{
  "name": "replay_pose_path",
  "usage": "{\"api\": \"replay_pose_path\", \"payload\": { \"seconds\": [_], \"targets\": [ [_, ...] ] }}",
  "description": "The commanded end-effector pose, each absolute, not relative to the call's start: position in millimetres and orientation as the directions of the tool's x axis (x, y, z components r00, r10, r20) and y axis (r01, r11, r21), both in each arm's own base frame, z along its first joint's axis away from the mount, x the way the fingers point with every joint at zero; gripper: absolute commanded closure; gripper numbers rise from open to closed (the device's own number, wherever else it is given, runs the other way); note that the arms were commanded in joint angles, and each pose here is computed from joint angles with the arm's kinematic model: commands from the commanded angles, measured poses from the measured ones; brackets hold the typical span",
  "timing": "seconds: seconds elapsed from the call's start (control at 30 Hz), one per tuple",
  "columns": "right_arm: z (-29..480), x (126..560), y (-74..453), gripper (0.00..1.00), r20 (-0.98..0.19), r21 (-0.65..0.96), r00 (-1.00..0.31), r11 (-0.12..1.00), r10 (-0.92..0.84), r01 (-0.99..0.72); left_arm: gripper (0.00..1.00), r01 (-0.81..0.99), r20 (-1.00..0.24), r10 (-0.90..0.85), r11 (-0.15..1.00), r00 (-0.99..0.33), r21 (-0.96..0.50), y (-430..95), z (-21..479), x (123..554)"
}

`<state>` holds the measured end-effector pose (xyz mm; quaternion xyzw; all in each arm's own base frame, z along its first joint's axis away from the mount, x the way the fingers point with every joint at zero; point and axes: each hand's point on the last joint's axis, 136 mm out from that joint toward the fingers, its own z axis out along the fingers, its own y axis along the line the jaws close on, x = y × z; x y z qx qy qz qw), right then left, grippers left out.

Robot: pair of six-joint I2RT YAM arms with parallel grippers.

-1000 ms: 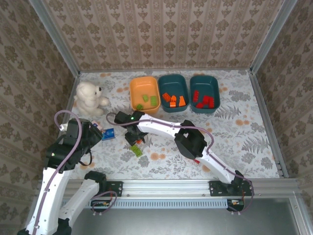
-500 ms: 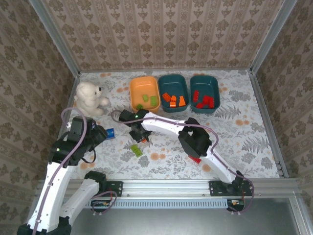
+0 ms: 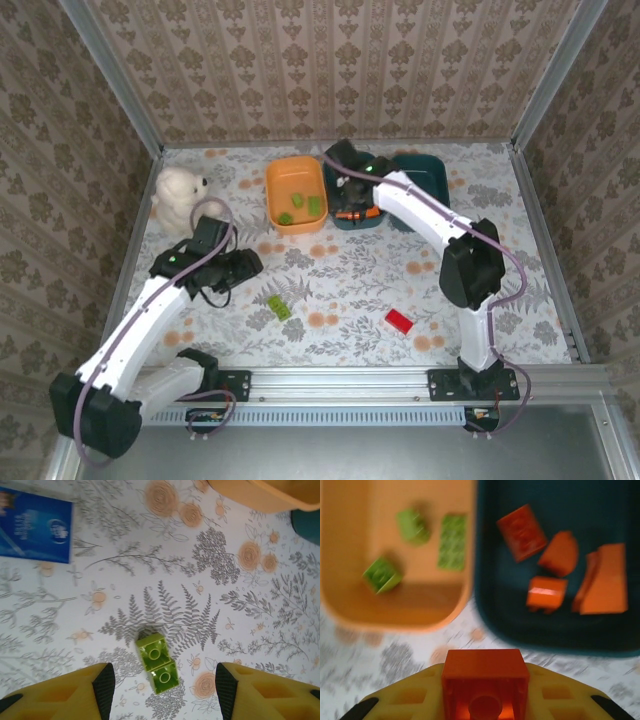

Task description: Sort the legos into containers by color

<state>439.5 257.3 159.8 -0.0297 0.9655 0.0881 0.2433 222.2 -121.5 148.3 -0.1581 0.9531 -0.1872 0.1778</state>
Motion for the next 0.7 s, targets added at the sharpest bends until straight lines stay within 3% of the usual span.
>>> {"api": "replay_pose_path", "payload": {
  "seconds": [0.0, 0.3, 0.67],
  "targets": [
    [143, 471, 261, 0.73, -0.47, 0.217, -0.882, 0.974, 0.044, -0.067, 0.41, -0.113, -0.325, -0.29, 0.876, -0.9, -0.468, -147, 165, 245],
    [119, 557, 233, 0.72, -0.524, 0.252, -0.829, 0.965, 0.193, 0.066, 0.41, -0.057, -0.32, -0.222, 0.89, -0.921, -0.452, -170, 166, 276],
    [62, 579, 208, 0.69, -0.454, 0.223, -0.859, 0.964, 0.237, 0.148, 0.38, -0.056, -0.304, -0.192, 0.912, -0.933, -0.406, -169, 162, 282]
  ]
}}
